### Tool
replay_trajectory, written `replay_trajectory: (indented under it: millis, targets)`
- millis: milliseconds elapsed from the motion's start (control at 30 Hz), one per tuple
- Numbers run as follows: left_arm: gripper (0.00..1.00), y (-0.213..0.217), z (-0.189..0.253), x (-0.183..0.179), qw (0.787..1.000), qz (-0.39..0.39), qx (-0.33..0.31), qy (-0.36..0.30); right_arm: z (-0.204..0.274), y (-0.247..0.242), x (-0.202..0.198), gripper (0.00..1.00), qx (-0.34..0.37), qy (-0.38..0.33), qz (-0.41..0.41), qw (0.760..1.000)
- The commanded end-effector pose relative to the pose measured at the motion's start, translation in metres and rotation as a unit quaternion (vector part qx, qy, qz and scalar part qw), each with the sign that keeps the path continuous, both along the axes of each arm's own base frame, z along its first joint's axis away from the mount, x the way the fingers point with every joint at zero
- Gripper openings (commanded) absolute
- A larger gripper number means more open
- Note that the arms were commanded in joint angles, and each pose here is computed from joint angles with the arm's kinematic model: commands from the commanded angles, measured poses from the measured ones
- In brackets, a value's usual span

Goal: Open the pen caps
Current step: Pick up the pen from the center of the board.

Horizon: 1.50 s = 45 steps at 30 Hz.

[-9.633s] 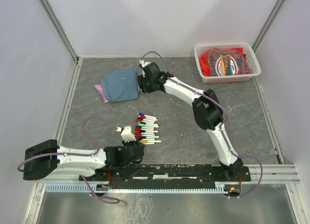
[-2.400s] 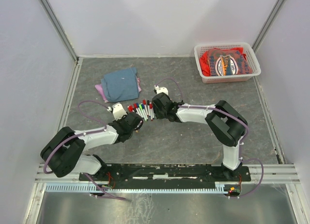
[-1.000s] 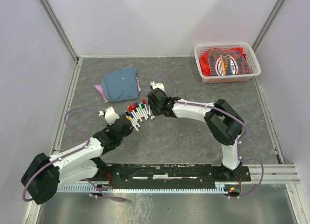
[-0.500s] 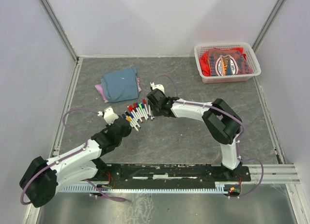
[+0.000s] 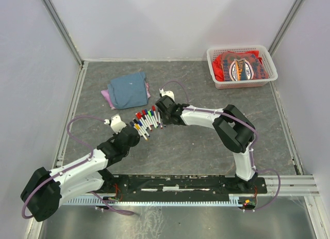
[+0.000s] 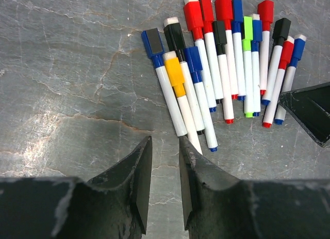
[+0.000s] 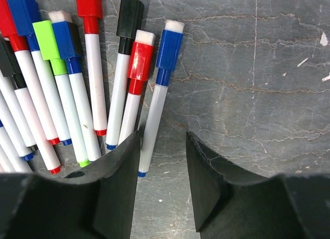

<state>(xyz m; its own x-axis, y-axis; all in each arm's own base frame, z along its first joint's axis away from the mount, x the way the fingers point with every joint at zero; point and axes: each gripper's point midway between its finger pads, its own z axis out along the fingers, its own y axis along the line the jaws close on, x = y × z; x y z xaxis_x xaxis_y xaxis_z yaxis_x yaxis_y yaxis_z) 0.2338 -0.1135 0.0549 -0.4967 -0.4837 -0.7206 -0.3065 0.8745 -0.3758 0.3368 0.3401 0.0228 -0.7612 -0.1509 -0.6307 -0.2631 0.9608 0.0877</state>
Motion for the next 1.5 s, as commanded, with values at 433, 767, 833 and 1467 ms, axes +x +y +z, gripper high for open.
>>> replay_trajectory:
  millis: [433,767,833,1467]
  targets:
    - [0.64,-0.012,0.023,0.013,0.999,-0.013,-0.021,-0.038,-0.018,-0.016,-0.007,0.18,-0.060,0.019,0.000,0.998]
    - [0.77,-0.042,0.043,0.021,0.995,-0.058,-0.068,-0.049,0.009,-0.029,-0.014,0.01,-0.031,-0.014,-0.006,0.999]
    - [0.78,-0.049,0.046,0.022,0.993,-0.068,-0.080,-0.051,0.020,-0.027,-0.018,0.01,0.000,-0.027,0.000,1.000]
    - [0.79,-0.128,0.082,0.014,0.954,-0.210,-0.209,-0.036,0.110,0.007,-0.116,0.01,0.212,-0.071,0.124,0.967]
